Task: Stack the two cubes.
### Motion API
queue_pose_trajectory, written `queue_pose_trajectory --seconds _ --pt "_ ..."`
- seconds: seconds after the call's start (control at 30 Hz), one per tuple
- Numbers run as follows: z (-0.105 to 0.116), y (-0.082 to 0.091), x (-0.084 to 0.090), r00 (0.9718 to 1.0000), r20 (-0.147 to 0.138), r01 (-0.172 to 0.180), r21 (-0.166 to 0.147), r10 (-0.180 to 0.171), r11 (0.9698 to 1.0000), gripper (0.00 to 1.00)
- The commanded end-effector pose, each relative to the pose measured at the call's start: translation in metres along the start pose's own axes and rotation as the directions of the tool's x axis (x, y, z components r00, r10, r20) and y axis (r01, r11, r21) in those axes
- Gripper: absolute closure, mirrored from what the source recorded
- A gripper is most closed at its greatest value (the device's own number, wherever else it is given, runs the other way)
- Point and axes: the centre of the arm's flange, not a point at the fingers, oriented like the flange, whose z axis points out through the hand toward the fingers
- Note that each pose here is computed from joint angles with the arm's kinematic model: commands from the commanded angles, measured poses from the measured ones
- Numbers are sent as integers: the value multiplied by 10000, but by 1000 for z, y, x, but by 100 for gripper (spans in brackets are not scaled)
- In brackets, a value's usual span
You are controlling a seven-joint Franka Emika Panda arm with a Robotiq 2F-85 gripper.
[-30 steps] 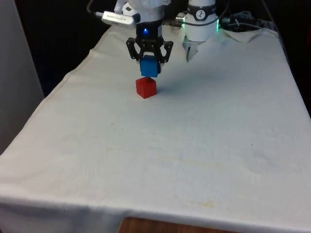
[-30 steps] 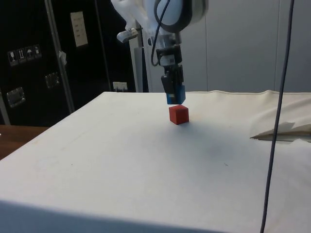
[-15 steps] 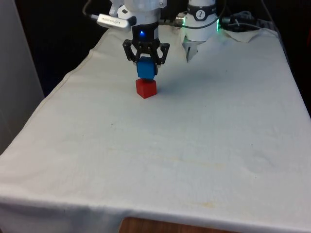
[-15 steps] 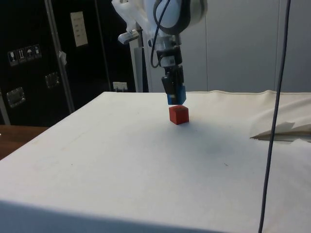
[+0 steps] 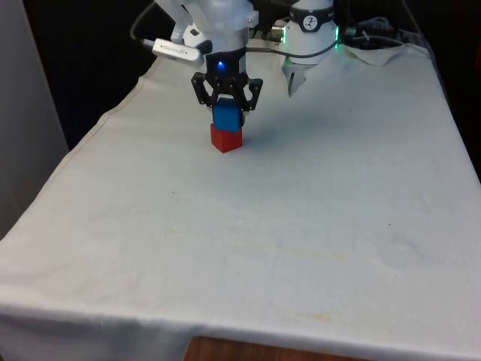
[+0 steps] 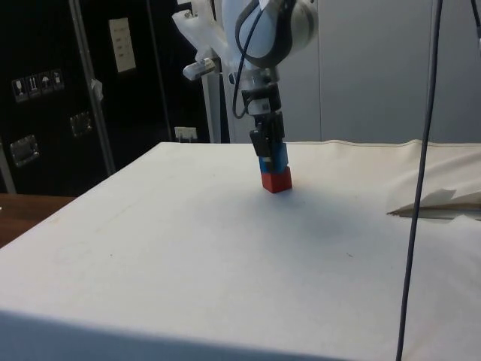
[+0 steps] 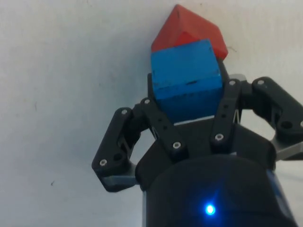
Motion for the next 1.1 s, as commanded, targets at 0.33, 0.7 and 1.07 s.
queue_pose_trajectory --seconds 0.33,0.7,1.07 --pt "4 -1 0 10000 16 -8 9 7 10000 91" --pt "2 0 1 10000 10 -5 -8 5 10000 0" --pt "-15 -2 -3 10000 -10 33 -28 -34 10000 0"
